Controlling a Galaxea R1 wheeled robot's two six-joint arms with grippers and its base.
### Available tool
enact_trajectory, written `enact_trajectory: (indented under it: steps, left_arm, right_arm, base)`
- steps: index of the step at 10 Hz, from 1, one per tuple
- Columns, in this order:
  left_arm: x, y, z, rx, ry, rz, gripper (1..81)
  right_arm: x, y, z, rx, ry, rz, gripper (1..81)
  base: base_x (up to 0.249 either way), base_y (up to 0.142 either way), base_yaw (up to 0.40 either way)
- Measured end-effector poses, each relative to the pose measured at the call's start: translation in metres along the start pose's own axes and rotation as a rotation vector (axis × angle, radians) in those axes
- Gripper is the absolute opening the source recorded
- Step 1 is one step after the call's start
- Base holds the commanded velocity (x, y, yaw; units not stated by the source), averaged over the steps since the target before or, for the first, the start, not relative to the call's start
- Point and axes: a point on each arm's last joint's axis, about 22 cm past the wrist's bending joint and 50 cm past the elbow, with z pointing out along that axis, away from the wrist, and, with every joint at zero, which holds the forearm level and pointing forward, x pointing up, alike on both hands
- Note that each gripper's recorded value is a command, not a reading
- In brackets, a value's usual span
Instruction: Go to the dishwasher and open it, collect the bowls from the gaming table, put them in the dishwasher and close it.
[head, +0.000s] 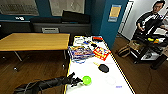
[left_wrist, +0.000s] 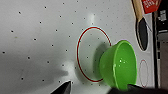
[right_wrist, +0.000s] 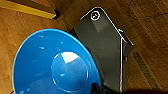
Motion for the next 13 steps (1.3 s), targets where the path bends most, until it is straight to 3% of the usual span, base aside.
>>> enact_trajectory:
  steps: [7, 10, 13]
  left_arm:
    - [0.000, 0.016, 0.005, -0.015, -0.004, 0.003, 81.1]
    - [0.005, 0.044, 0.013, -0.035, 0.002, 0.024, 81.1]
    - [0.007, 0.051, 0.025, -0.024, 0.010, 0.021, 81.1]
  right_arm:
    - [-0.001, 0.002, 0.000, -0.004, -0.003, -0.001, 1.0]
    - [-0.001, 0.002, 0.000, -0.006, -0.002, -0.002, 1.0]
    - [-0.001, 0.002, 0.000, -0.006, -0.002, -0.003, 1.0]
  base:
    - [0.000, 0.000, 0.000]
    - [0.000, 0.000, 0.000]
    - [0.000, 0.000, 0.000]
